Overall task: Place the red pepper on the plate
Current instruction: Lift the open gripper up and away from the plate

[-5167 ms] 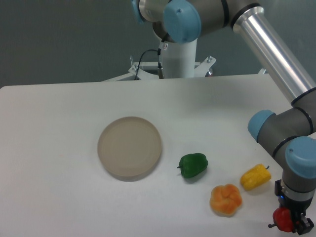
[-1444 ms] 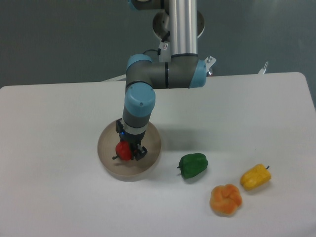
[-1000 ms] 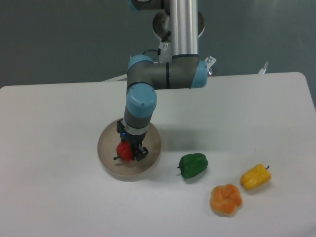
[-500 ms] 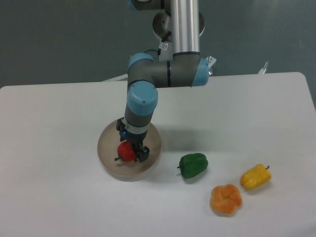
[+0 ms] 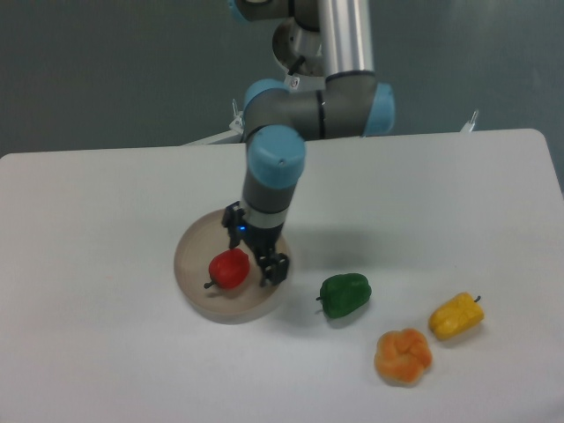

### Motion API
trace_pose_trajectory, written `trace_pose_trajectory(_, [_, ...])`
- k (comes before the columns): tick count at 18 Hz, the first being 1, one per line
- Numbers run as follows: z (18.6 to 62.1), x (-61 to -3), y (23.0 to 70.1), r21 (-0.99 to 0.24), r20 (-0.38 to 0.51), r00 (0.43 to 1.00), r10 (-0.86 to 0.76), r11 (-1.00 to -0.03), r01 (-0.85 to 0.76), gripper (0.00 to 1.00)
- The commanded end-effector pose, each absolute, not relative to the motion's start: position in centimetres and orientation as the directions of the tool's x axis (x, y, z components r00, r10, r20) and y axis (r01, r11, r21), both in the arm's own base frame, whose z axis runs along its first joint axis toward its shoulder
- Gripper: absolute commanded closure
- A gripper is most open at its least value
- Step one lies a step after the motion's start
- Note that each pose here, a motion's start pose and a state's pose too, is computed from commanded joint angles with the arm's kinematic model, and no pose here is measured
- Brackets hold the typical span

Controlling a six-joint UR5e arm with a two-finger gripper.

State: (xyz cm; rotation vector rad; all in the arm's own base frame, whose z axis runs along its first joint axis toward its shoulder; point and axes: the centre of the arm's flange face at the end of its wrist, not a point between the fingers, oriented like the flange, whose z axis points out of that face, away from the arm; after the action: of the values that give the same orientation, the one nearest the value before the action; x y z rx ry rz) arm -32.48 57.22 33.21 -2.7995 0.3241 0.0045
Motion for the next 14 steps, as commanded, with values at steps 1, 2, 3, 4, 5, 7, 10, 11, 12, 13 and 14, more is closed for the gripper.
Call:
trace_pose_trajectory(1, [34.5, -33.8, 57.1, -0.327, -0.064, 0.977, -0.206, -0.92, -0.215, 0.0])
trace_pose_trajectory(2, [34.9, -35.1, 56.6, -0.329, -0.073, 0.98, -0.187, -0.923, -0.2, 0.0])
trace_pose_trajectory(3, [35.8, -36.7, 55.8, -0.334, -0.09, 0.983, -0.159, -0.925, -0.18, 0.0])
trace_pose_trajectory(4, [37.1, -38.0, 55.1, -0.345, -0.11, 0.985, -0.136, -0.924, -0.166, 0.0])
trace_pose_trajectory(5, [37.9, -38.9, 54.6, -0.349, -0.122, 0.985, -0.122, -0.924, -0.158, 0.0])
trace_pose_trajectory(7, [38.1, -41.1, 53.0, -0.345, -0.134, 0.985, -0.11, -0.927, -0.15, 0.0])
trace_pose_trajectory(10, [38.2, -44.6, 51.1, -0.34, -0.161, 0.981, -0.11, -0.927, -0.16, 0.0])
trace_pose_trajectory(11, [38.2, -45.4, 50.6, -0.335, -0.173, 0.977, -0.125, -0.925, -0.177, 0.0])
trace_pose_trajectory(12, [37.9, -46.1, 50.1, -0.328, -0.184, 0.971, -0.153, -0.922, -0.207, 0.0])
trace_pose_trajectory(13, [37.6, -47.0, 49.7, -0.316, -0.201, 0.96, -0.195, -0.915, -0.251, 0.0])
trace_pose_trajectory(14, [37.4, -47.8, 49.2, -0.301, -0.221, 0.944, -0.246, -0.903, -0.306, 0.0])
